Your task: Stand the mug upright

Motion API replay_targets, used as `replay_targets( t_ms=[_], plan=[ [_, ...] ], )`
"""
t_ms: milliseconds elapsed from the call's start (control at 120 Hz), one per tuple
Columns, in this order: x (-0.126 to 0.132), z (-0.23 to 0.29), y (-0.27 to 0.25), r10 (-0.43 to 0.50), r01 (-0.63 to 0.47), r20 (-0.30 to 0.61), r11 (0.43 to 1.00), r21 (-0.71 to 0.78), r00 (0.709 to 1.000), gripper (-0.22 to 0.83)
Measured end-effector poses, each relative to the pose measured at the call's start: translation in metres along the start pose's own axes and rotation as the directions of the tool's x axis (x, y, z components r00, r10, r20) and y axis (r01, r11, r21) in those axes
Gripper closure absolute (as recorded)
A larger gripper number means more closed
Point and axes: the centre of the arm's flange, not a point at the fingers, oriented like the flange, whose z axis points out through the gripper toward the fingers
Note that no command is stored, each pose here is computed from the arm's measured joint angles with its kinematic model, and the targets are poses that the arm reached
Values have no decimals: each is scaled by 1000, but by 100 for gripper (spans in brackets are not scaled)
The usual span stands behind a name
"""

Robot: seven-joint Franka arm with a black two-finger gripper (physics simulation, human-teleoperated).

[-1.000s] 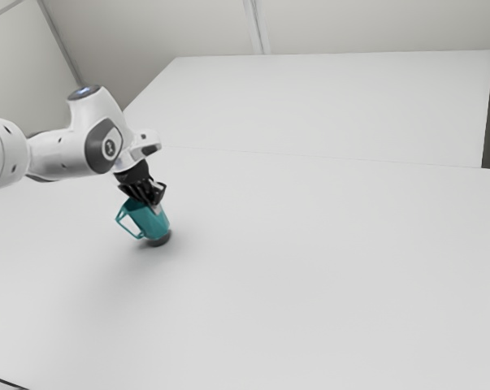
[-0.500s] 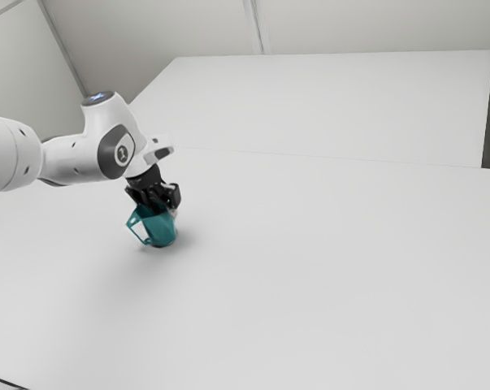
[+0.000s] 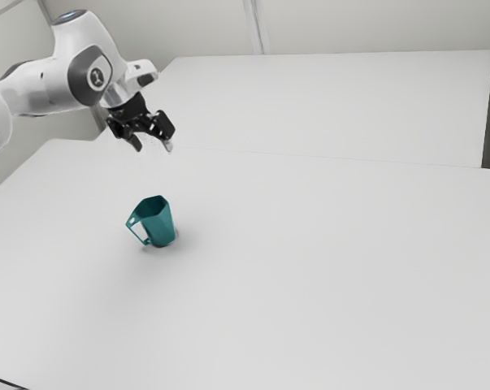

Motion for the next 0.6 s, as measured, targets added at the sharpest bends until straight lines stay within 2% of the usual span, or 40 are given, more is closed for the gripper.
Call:
replay_targets(
  t_ms=[108,267,600],
  plan=[
    [15,-35,4,15,-15,10,1000,5,1000,2],
    [16,-80,16,37,-37,35,999,0,999,1],
    [4,-86,20,66,-64,110,998,-18,992,0]
  ],
)
